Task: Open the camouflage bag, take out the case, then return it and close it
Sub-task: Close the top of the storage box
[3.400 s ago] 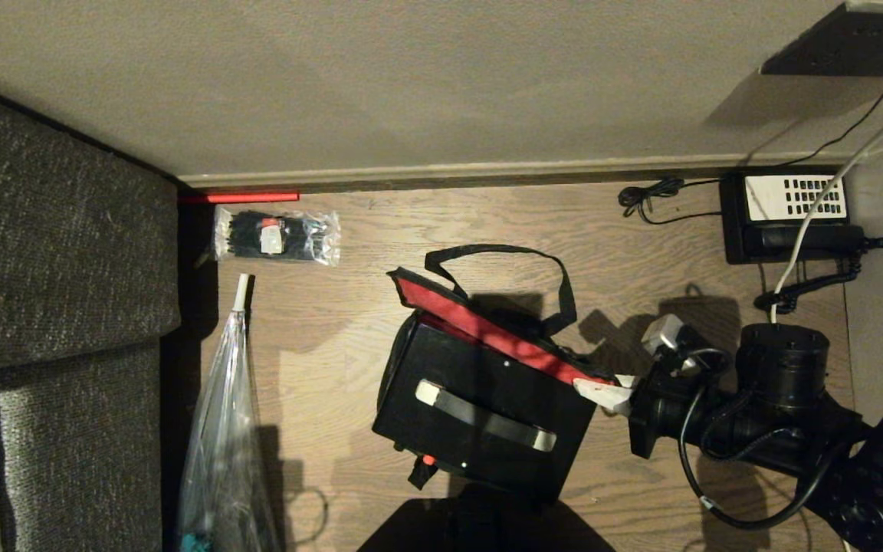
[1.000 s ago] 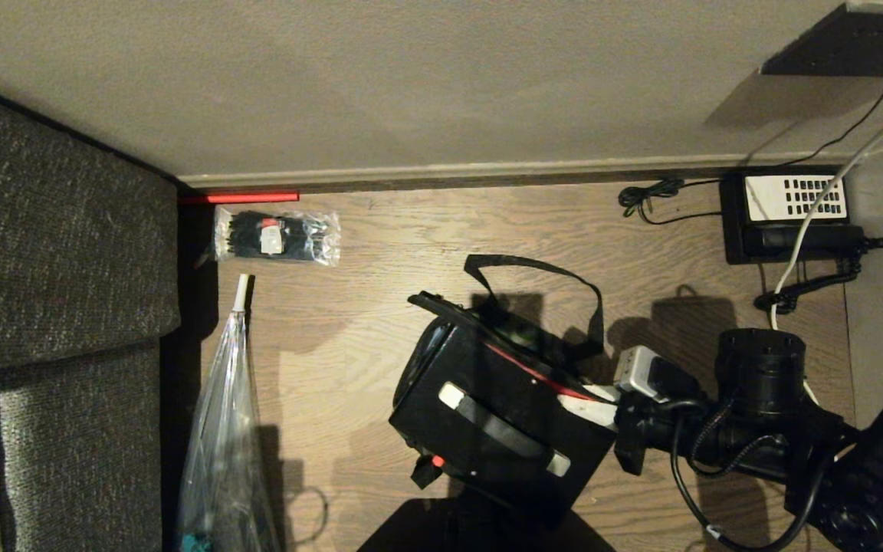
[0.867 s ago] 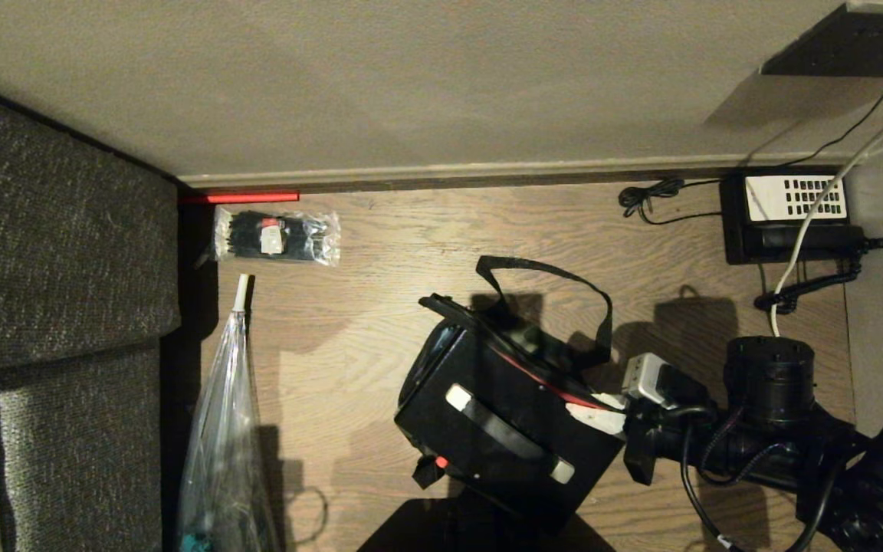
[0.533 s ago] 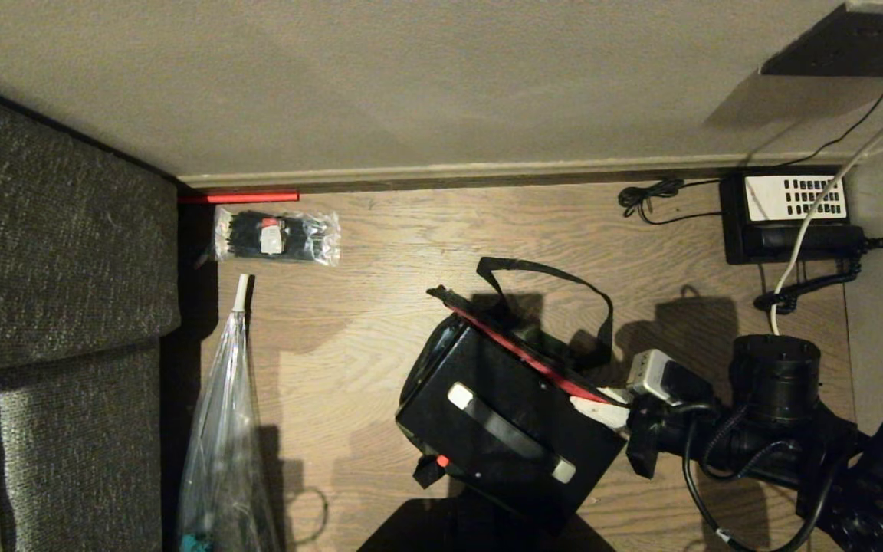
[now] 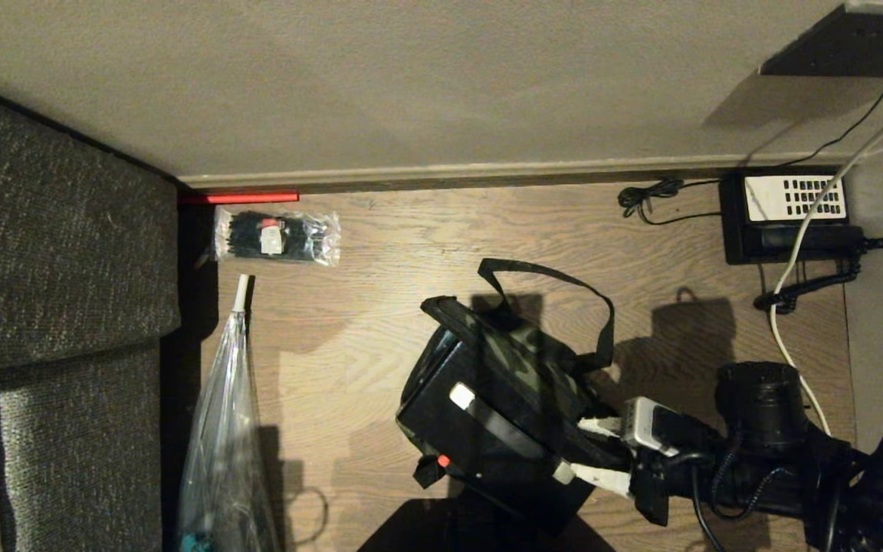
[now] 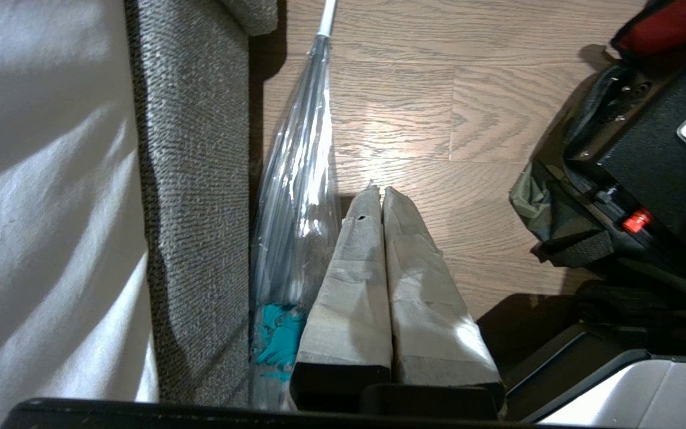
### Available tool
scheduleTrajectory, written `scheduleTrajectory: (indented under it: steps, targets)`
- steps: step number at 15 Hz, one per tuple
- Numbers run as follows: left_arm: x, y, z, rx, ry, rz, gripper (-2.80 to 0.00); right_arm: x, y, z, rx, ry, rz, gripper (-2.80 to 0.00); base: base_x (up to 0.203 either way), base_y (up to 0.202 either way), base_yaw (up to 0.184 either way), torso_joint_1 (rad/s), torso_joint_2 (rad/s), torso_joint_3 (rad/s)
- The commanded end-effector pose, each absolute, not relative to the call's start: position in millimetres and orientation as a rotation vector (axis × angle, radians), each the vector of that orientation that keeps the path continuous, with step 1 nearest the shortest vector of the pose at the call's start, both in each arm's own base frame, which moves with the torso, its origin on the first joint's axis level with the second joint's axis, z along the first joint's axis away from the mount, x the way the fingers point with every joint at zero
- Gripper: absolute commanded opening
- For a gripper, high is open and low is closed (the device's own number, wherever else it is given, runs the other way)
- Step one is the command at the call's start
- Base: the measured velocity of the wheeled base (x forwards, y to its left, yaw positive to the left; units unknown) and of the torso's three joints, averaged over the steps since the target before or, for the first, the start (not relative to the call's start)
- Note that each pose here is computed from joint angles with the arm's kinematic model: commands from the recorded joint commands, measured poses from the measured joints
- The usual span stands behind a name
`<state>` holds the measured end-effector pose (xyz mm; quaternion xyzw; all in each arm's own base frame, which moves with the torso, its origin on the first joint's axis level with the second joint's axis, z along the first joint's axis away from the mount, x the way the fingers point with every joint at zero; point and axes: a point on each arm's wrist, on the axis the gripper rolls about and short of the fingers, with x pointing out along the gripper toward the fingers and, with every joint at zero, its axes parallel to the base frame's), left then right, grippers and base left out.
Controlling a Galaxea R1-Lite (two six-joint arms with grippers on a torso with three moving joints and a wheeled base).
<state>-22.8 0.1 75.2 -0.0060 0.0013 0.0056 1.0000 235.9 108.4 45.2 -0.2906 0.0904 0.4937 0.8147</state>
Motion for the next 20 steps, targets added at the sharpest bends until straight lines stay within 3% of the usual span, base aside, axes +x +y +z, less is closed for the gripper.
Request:
scheduleTrajectory:
  steps: [1, 10, 20]
  targets:
    - [-23, 0, 74, -0.012, 0.005, 0.012, -2.8, 233, 113, 43, -0.576, 0.248, 1.085, 0.0, 0.0, 0.0, 0.0, 0.0, 0.0, 0.0]
    - [-23, 0, 74, -0.012, 0.005, 0.012, -2.8, 232, 152, 28, -0.271, 0.527, 0.994, 0.0, 0.0, 0.0, 0.0, 0.0, 0.0, 0.0]
    - [-23, 0, 74, -0.012, 0.005, 0.012, -2.8, 249, 204, 16, -0.196, 0.356, 0.603, 0.0, 0.0, 0.0, 0.0, 0.0, 0.0, 0.0]
